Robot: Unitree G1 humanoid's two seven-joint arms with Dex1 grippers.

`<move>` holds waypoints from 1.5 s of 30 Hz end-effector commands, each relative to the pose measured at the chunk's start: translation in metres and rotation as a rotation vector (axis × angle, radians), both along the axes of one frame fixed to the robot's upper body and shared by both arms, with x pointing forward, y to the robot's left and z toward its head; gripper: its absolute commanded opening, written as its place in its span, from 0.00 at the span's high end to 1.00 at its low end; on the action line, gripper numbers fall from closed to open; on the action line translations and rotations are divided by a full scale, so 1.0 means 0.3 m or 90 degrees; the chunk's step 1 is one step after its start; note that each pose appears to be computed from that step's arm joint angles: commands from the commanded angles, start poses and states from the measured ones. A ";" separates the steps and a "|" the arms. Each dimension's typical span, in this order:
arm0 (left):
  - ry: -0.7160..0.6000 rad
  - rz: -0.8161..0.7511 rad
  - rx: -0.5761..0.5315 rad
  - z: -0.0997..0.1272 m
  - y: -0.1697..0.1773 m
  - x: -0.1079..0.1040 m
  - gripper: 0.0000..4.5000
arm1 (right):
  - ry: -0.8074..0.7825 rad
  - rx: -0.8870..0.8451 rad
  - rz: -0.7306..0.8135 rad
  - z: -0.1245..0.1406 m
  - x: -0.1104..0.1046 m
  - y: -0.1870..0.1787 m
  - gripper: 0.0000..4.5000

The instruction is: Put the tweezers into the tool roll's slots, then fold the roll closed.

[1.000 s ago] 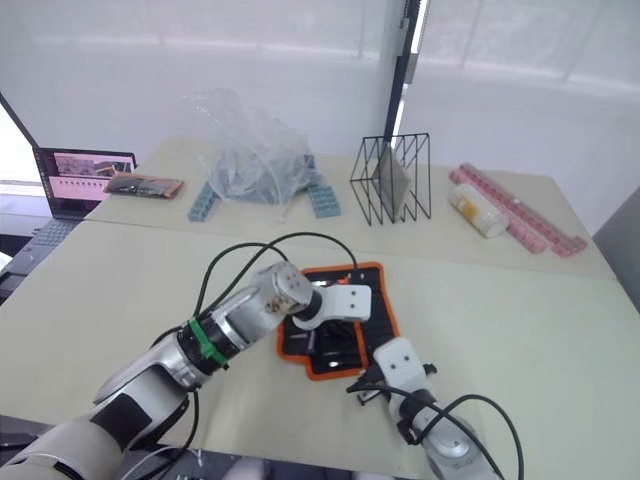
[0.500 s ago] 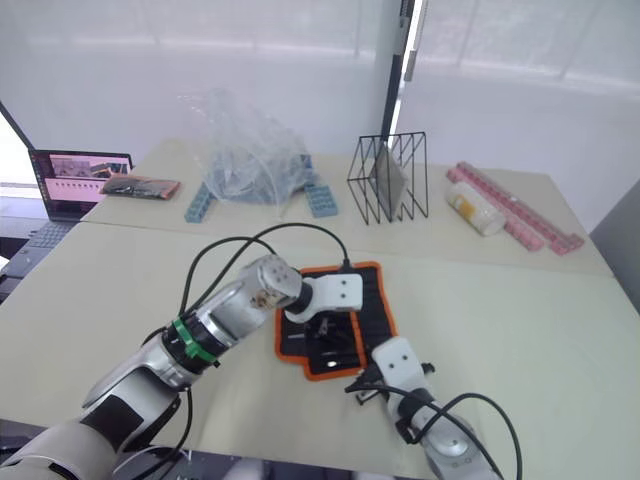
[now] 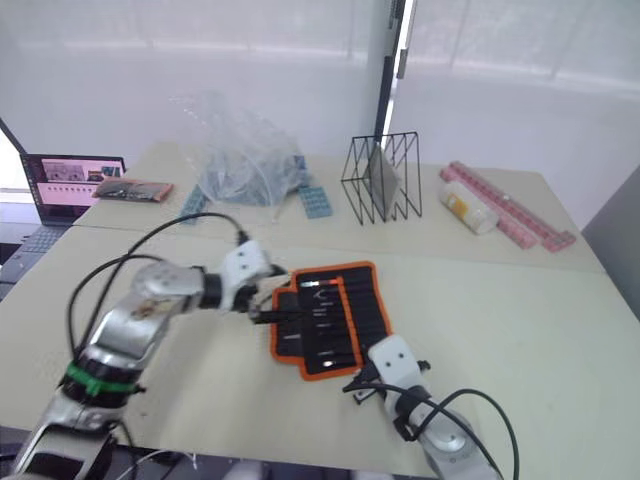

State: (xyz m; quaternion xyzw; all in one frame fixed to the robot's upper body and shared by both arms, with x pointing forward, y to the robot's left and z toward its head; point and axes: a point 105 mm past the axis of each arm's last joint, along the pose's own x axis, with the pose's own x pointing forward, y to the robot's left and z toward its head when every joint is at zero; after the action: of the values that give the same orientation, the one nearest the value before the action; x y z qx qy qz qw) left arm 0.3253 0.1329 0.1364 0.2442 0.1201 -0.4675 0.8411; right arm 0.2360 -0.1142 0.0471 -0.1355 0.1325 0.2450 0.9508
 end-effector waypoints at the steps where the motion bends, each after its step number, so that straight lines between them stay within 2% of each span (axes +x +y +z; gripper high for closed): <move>1: -0.025 0.072 -0.047 0.027 0.118 -0.034 0.01 | 0.203 -0.059 -0.019 -0.241 -0.092 -0.064 1.00; 3: -0.014 0.140 -0.090 0.019 0.197 -0.067 0.01 | 0.202 -0.063 -0.013 -0.241 -0.089 -0.068 1.00; 6: -0.011 0.210 -0.097 -0.015 0.290 -0.133 0.01 | 0.202 -0.068 -0.009 -0.240 -0.086 -0.079 1.00; 9: -0.014 0.287 -0.133 -0.030 0.375 -0.210 0.01 | 0.202 -0.072 -0.006 -0.239 -0.083 -0.090 1.00; 12: -0.010 0.338 -0.136 -0.058 0.443 -0.294 0.01 | 0.202 -0.074 -0.004 -0.240 -0.083 -0.096 1.00; 17: -0.012 0.484 -0.132 -0.111 0.652 -0.447 0.01 | 0.202 -0.077 0.007 -0.240 -0.078 -0.093 1.00; 20: -0.013 0.521 -0.122 -0.125 0.715 -0.496 0.01 | 0.202 -0.078 0.011 -0.239 -0.076 -0.092 1.00; 23: -0.011 0.522 -0.115 -0.130 0.727 -0.523 0.01 | 0.201 -0.081 0.016 -0.238 -0.072 -0.093 1.00; 31: -0.009 0.481 -0.127 -0.134 0.666 -0.498 0.01 | 0.202 -0.081 0.021 -0.237 -0.071 -0.091 1.00; 34: -0.002 0.447 -0.123 -0.136 0.628 -0.461 0.01 | 0.202 -0.081 0.019 -0.236 -0.070 -0.090 1.00; 39: 0.004 0.361 -0.125 -0.130 0.540 -0.328 0.01 | 0.200 -0.080 0.015 -0.233 -0.066 -0.086 1.00; 45: 0.031 0.247 -0.111 -0.157 0.407 -0.156 0.01 | 0.195 -0.076 0.010 -0.230 -0.055 -0.080 1.00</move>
State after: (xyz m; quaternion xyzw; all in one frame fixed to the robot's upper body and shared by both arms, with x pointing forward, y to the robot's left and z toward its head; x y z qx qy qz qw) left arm 0.2753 0.2617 0.0934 0.1208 0.1334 -0.2921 0.9393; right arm 0.2424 -0.1163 0.0433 -0.1557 0.1429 0.2836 0.9354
